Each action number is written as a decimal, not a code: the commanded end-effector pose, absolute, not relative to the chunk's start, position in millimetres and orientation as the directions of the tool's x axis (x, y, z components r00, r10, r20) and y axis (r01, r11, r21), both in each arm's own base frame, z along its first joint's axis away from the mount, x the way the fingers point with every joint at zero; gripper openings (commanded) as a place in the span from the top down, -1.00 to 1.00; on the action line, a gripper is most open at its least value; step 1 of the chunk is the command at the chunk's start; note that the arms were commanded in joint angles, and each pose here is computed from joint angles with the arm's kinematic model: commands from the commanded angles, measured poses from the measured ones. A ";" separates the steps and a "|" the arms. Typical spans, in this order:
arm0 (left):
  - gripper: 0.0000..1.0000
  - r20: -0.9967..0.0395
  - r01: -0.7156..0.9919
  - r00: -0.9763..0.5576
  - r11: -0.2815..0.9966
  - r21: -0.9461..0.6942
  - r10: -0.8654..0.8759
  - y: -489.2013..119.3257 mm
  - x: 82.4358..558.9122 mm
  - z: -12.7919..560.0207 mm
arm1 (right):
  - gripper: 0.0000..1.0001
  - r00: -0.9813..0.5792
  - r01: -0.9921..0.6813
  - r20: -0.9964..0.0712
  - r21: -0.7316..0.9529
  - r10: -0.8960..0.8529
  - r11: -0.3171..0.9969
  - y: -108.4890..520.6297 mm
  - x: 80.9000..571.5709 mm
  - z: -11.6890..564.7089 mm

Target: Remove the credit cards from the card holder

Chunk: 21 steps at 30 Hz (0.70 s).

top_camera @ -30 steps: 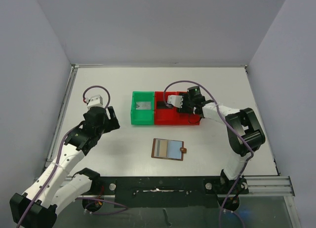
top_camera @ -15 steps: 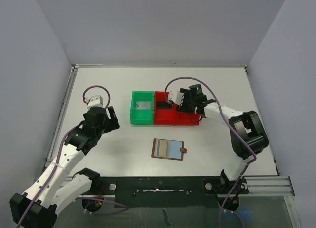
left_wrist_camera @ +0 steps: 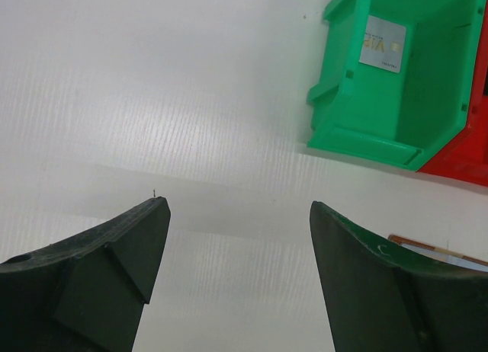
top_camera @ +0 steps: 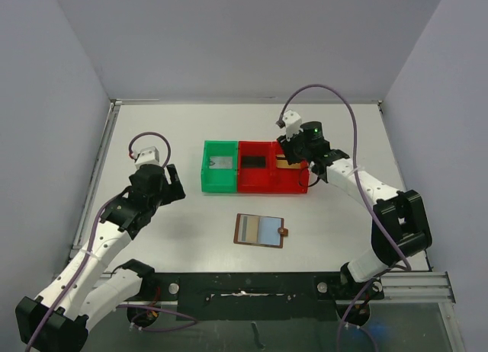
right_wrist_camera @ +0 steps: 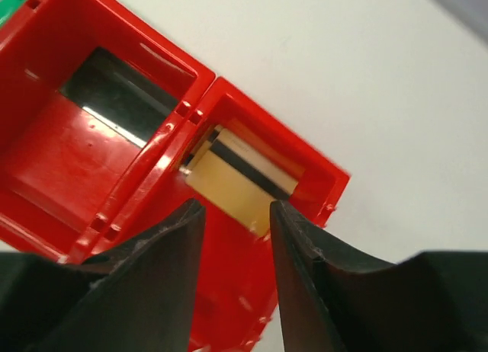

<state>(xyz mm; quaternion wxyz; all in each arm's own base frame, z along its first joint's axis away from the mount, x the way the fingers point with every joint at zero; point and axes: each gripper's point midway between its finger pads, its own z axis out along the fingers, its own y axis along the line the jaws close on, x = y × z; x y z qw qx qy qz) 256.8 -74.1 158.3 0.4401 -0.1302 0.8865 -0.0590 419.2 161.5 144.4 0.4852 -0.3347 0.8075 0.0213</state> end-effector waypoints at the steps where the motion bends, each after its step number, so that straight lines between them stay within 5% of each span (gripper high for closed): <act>1: -0.47 -0.790 -0.173 -0.536 0.955 -0.242 -0.298 -75.4 266.1 170.0 | 0.30 -0.632 -0.276 -0.765 0.074 -0.123 0.958 156.0 401.0 147.5; 3: -0.47 -0.789 -0.172 -0.537 0.955 -0.242 -0.297 -75.7 266.4 170.0 | 0.52 -0.680 -0.239 -0.729 0.115 -0.081 0.964 159.2 395.0 138.2; 7: -0.47 -0.787 -0.172 -0.542 0.955 -0.240 -0.295 -76.1 266.4 168.9 | 0.64 -0.717 -0.146 -0.697 0.160 0.007 0.976 156.3 388.4 122.4; 21: -0.47 -0.789 -0.177 -0.538 0.955 -0.238 -0.297 -74.6 266.1 169.2 | 0.77 -0.802 -0.060 -0.597 0.114 0.020 0.992 167.4 391.8 68.0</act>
